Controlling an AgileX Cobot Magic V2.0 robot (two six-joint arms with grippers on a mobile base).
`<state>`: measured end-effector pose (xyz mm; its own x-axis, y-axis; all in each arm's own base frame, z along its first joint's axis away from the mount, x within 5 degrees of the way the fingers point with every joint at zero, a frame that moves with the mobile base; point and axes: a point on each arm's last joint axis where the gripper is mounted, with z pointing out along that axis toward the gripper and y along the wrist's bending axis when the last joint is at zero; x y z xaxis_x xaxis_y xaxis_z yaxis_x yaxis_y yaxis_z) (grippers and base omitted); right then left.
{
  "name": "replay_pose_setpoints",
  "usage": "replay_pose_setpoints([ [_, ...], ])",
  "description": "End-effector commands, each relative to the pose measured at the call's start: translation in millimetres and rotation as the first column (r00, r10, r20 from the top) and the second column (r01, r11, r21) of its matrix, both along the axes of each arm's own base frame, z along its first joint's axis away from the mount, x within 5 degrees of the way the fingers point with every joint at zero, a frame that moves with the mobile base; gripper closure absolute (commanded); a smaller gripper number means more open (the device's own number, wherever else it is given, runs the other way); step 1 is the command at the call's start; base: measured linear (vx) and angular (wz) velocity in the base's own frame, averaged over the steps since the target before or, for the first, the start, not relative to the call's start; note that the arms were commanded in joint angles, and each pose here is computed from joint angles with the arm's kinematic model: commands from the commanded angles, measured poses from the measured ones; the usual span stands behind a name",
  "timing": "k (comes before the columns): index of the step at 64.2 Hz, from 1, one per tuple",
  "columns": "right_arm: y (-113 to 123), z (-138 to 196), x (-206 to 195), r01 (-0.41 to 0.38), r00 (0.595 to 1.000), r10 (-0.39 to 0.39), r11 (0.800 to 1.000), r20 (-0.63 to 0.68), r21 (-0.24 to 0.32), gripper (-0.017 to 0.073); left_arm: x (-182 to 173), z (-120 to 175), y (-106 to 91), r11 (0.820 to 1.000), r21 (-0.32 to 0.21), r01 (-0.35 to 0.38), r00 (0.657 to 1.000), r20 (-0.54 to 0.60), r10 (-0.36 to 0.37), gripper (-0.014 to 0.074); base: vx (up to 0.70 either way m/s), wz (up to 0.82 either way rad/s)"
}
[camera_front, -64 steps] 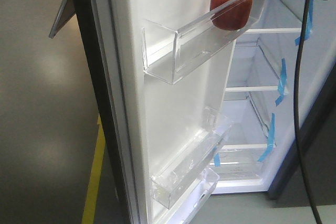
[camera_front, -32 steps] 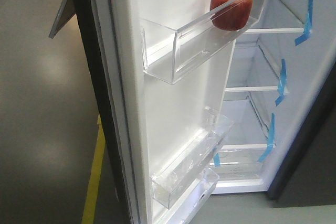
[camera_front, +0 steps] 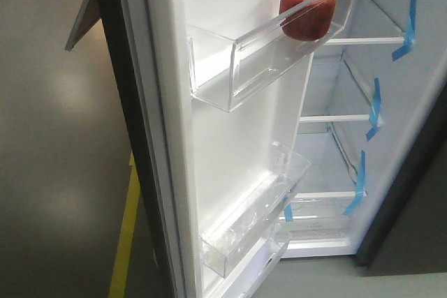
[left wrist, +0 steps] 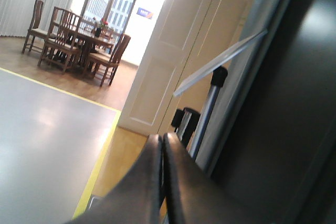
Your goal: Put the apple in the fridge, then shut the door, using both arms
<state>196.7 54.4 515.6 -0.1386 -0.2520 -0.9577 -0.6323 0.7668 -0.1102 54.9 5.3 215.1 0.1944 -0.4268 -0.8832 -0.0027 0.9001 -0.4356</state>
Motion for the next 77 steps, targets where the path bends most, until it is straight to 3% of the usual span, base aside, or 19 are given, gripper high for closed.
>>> replay_pose_setpoints([
  [1, -5, -15, -15, 0.083, 0.995, -0.087, 0.994, 0.056, 0.065, 0.0564, -2, 3, 1.3, 1.000, -0.014, -0.009, 0.995, 0.101, 0.010, 0.0599, 0.00, 0.00],
  [11, -10, -71, -42, 0.155, 0.988, -0.155, 0.984, -0.009, 0.093, 0.0564, -3, 7, 1.9, 1.000, -0.024, -0.012, 0.989, 0.150, 0.015, 0.0599, 0.00, 0.00],
  [17, -10, -98, -63, 0.156, 0.987, -0.153, 0.984, -0.046, 0.089, 0.0564, -4, 10, 2.8, 0.990, -0.137, 0.021, 0.981, 0.192, 0.006, 0.0599, 0.00, 0.00],
  [22, -9, -115, -82, 0.151, 0.988, -0.147, 0.984, -0.056, 0.089, 0.0564, -5, 13, 3.1, 0.960, -0.268, 0.076, 0.973, 0.230, -0.013, 0.0599, 0.00, 0.00],
  [29, -9, -127, -105, 0.154, 0.988, -0.149, 0.981, -0.050, 0.119, 0.0564, -8, 25, 2.3, 0.913, -0.378, 0.151, 0.957, 0.288, -0.039, 0.0599, 0.00, 0.00],
  [32, -9, -129, -115, 0.159, 0.987, -0.154, 0.976, -0.045, 0.147, 0.0564, -11, 36, 1.2, 0.908, -0.379, 0.178, 0.945, 0.322, -0.051, 0.0599, 0.00, 0.00],
  [41, -9, -130, -134, 0.151, 0.988, -0.153, 0.975, 0.003, 0.165, 0.0564, -26, 80, -2.6, 0.916, -0.319, 0.242, 0.894, 0.439, -0.084, 0.0599, 0.00, 0.00],
  [52, -8, -129, -142, 0.137, 0.990, -0.143, 0.976, 0.021, 0.169, 0.0564, -33, 132, -3.8, 0.861, -0.376, 0.342, 0.846, 0.523, -0.108, 0.0599, 0.00, 0.00],
  [55, -8, -129, -142, 0.135, 0.990, -0.141, 0.976, 0.020, 0.170, 0.0564, -30, 143, -4.2, 0.859, -0.374, 0.349, 0.844, 0.524, -0.114, 0.0599, 0.00, 0.00],
  [65, -7, -129, -142, 0.131, 0.991, -0.135, 0.977, 0.015, 0.166, 0.0564, -3, 177, -5.5, 0.881, -0.342, 0.328, 0.872, 0.469, -0.143, 0.0599, 0.00, 0.00],
  [70, -7, -130, -142, 0.126, 0.992, -0.129, 0.979, 0.012, 0.160, 0.0564, 18, 192, -7.4, 0.897, -0.298, 0.327, 0.879, 0.443, -0.174, 0.0596, 0.00, 0.00],
  [77, -7, -130, -143, 0.123, 0.992, -0.126, 0.979, 0.009, 0.159, 0.0564, 46, 215, -14.8, 0.896, -0.195, 0.399, 0.840, 0.471, -0.271, 0.0583, 0.00, 0.00],
])
